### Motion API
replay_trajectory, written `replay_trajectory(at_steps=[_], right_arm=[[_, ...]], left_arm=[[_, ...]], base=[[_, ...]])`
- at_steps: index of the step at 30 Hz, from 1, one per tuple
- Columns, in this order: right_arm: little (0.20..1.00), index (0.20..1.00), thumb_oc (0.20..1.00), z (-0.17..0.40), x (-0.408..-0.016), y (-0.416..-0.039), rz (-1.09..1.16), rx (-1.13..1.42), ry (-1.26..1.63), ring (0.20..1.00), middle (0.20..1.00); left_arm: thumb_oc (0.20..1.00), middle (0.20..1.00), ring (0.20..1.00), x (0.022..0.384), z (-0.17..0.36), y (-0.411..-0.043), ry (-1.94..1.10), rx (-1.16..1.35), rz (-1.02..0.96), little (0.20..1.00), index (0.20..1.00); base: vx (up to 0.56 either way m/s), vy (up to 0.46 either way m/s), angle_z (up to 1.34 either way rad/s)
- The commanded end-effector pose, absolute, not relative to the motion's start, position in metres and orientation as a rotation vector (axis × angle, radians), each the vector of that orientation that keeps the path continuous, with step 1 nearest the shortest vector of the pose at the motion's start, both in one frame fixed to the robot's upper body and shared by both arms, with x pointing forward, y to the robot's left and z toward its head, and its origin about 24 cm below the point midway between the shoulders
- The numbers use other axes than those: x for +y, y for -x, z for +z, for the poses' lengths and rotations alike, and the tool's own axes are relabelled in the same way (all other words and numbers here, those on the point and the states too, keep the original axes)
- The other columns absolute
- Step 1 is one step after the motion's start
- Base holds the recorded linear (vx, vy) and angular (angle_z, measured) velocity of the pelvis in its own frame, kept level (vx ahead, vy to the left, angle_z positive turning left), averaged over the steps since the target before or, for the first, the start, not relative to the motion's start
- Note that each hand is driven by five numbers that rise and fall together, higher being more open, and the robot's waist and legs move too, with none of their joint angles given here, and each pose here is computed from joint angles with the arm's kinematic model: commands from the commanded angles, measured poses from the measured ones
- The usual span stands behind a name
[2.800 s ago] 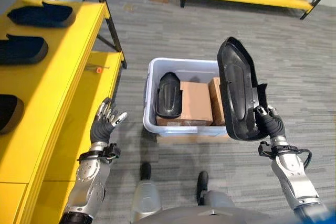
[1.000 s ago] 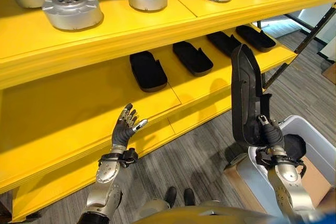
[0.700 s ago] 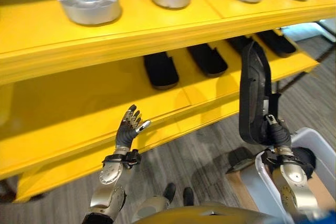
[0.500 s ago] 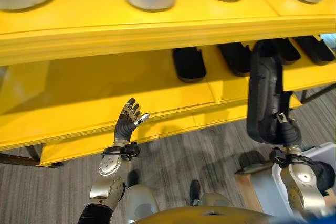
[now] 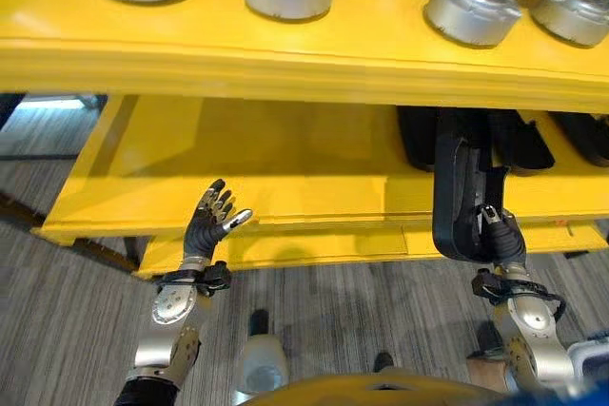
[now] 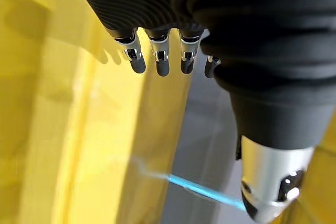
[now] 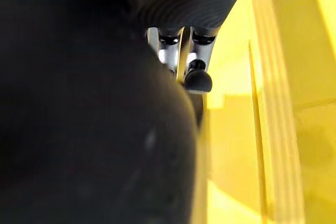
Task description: Move parts from the plastic box to the shelf.
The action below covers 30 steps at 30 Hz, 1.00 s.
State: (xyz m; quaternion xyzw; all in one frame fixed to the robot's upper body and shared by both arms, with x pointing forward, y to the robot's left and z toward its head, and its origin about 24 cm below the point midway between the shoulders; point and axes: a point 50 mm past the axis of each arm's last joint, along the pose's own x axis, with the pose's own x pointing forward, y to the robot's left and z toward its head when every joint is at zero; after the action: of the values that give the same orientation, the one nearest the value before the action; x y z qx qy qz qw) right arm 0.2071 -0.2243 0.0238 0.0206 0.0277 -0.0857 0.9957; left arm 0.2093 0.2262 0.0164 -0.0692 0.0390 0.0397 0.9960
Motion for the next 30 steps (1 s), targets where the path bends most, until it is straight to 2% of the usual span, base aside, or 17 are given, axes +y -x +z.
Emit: replay_trajectory(at_steps=[1, 9, 16, 23, 30], right_arm=[[0.2, 0.2, 0.2, 0.073, -0.227, -0.229, -0.108, -0.18, -0.014, 0.2, 0.2], [0.2, 0.2, 0.2, 0.098, -0.184, -0.267, 0.039, -0.271, -0.037, 0.2, 0.2], [0.2, 0.2, 0.2, 0.116, -0.151, -0.313, 0.009, -0.283, -0.145, 0.2, 0.2], [0.2, 0.2, 0.2, 0.154, -0.157, -0.368, -0.177, -0.277, -0.129, 0.2, 0.2], [0.2, 0.2, 0.2, 0.184, -0.168, -0.391, -0.305, -0.292, -0.103, 0.2, 0.2]], left_arm=[[1.0, 1.0, 1.0, 0.22, 0.036, -0.211, 0.135, -0.024, 0.024, 1.0, 1.0], [1.0, 1.0, 1.0, 0.218, 0.036, -0.213, 0.133, -0.012, 0.018, 1.0, 1.0], [1.0, 1.0, 1.0, 0.213, 0.039, -0.218, 0.138, -0.003, -0.004, 1.0, 1.0], [1.0, 1.0, 1.0, 0.196, 0.048, -0.229, 0.149, -0.026, -0.075, 1.0, 1.0], [1.0, 1.0, 1.0, 0.186, 0.059, -0.241, 0.175, -0.078, -0.084, 1.0, 1.0]], base=[[0.03, 0.03, 0.28], [0.04, 0.008, 0.31], [0.02, -0.009, 0.31], [-0.12, 0.0, 0.22], [-0.08, 0.043, 0.05]])
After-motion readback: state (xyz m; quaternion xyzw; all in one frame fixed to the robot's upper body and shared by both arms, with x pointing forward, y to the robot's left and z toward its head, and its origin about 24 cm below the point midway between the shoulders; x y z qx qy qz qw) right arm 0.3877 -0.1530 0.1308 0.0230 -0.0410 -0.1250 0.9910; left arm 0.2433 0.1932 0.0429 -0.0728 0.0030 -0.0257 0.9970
